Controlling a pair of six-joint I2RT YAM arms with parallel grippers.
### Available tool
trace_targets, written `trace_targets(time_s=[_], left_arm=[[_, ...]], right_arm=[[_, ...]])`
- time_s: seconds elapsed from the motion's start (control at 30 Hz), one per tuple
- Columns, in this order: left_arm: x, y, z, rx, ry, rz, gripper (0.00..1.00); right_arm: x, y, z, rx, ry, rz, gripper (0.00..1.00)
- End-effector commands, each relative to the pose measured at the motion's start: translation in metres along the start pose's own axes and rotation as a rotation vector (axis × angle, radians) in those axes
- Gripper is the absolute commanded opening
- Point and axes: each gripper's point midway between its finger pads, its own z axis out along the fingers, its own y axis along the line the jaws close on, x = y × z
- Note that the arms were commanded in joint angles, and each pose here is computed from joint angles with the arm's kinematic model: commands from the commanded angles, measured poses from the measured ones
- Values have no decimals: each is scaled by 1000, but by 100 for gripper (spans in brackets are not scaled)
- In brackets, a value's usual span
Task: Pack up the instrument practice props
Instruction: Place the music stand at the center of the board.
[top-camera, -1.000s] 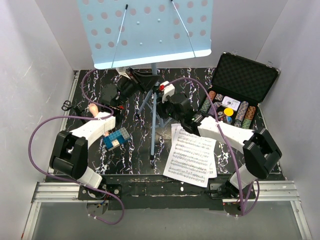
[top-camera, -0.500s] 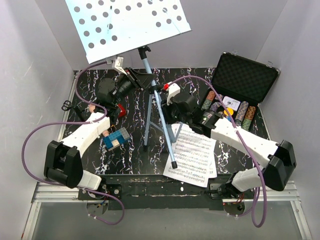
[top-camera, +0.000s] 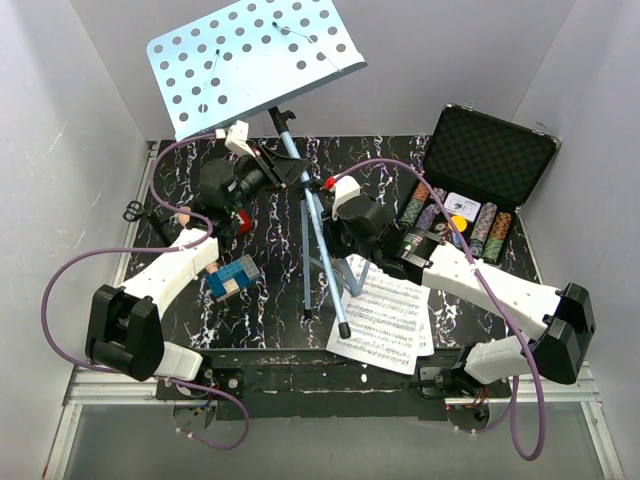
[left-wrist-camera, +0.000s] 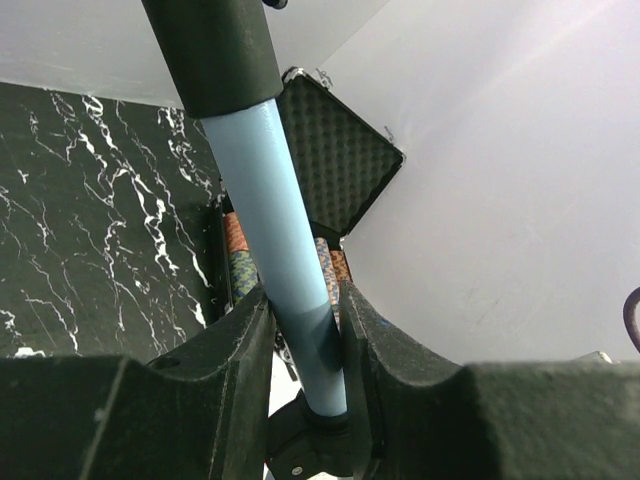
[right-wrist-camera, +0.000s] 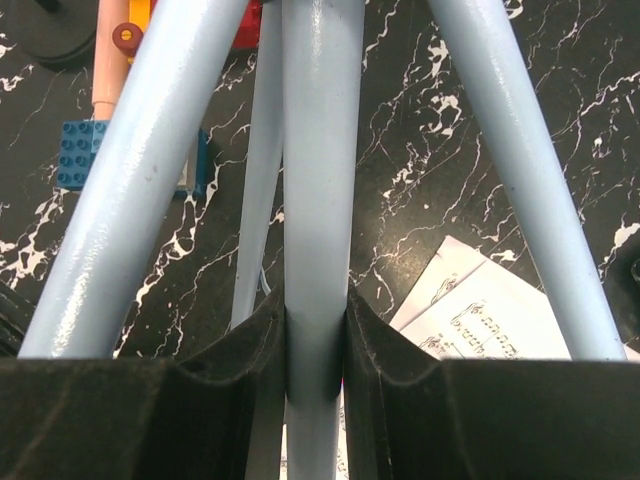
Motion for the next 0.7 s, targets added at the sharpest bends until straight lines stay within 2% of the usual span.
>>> trace_targets(time_s=[0.0, 0.17, 0.67], left_arm=[[-31, -67, -16, 185, -90, 179, 0], [-15, -59, -23, 163, -57, 135, 0], [27, -44, -41, 130, 42, 53, 0]], right_arm=[[-96, 28, -31, -105, -289, 135, 1], [-76, 37, -40, -153, -236, 234, 1], [-17, 65, -51, -131, -146, 353, 1]])
